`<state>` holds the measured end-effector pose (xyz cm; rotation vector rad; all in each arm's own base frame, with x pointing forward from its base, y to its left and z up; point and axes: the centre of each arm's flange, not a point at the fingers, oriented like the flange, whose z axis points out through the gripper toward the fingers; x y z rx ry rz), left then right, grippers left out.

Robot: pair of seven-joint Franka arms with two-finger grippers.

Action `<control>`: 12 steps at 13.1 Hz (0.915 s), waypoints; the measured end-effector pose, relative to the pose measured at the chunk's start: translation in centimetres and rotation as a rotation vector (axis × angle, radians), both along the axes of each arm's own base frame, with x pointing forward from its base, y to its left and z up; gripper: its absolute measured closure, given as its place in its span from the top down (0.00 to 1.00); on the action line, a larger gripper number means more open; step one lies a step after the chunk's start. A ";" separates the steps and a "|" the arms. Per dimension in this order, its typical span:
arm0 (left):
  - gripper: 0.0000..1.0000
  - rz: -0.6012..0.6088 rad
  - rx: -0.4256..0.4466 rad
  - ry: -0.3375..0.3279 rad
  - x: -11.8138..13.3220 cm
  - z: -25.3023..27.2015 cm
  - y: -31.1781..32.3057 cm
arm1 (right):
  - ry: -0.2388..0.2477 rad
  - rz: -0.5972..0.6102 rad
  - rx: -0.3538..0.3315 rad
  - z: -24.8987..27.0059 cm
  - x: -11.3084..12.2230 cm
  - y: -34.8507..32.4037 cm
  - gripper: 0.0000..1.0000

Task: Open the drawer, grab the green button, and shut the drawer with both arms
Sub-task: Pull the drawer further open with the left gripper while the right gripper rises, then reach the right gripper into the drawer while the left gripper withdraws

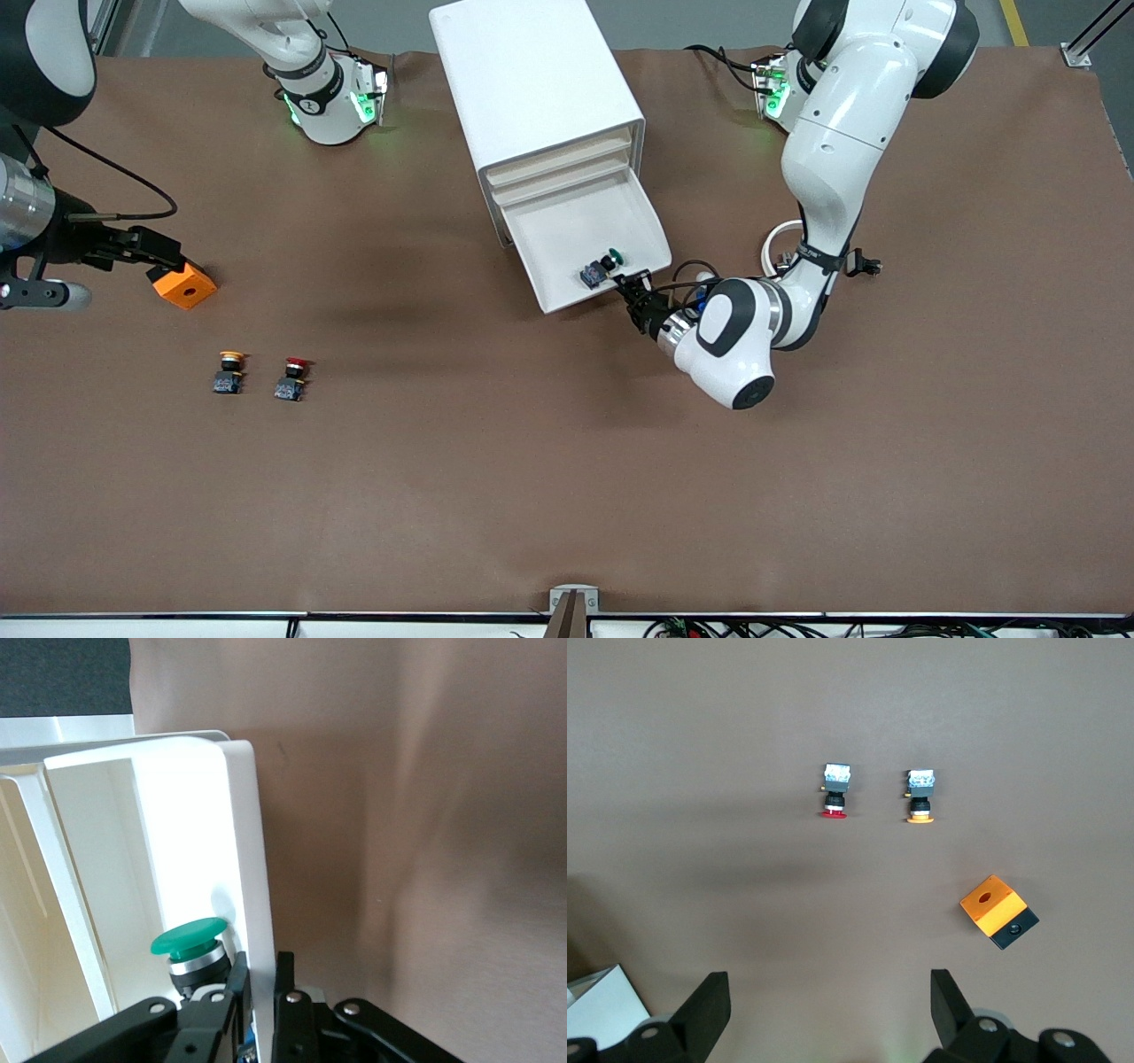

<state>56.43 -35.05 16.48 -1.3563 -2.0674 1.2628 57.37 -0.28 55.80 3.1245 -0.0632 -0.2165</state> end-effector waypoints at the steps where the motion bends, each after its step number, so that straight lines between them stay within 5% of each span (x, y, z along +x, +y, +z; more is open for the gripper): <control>1: 0.14 -0.003 -0.009 -0.010 0.2 0.0 0.3 | 0.003 -0.014 0.006 -0.2 0.1 0.8 1.00; 5: 0.20 -0.011 -0.027 -0.045 1.0 0.0 1.2 | 0.010 -0.249 0.008 -1.1 -0.1 10.4 1.00; 8: 0.53 -0.057 -0.009 -0.107 2.1 0.5 2.2 | -0.011 -0.413 -0.026 -2.6 -1.0 19.1 1.00; 12: 0.96 -0.207 0.101 -0.272 4.3 3.8 2.3 | -0.070 -0.593 -0.024 -5.8 -2.9 30.6 1.00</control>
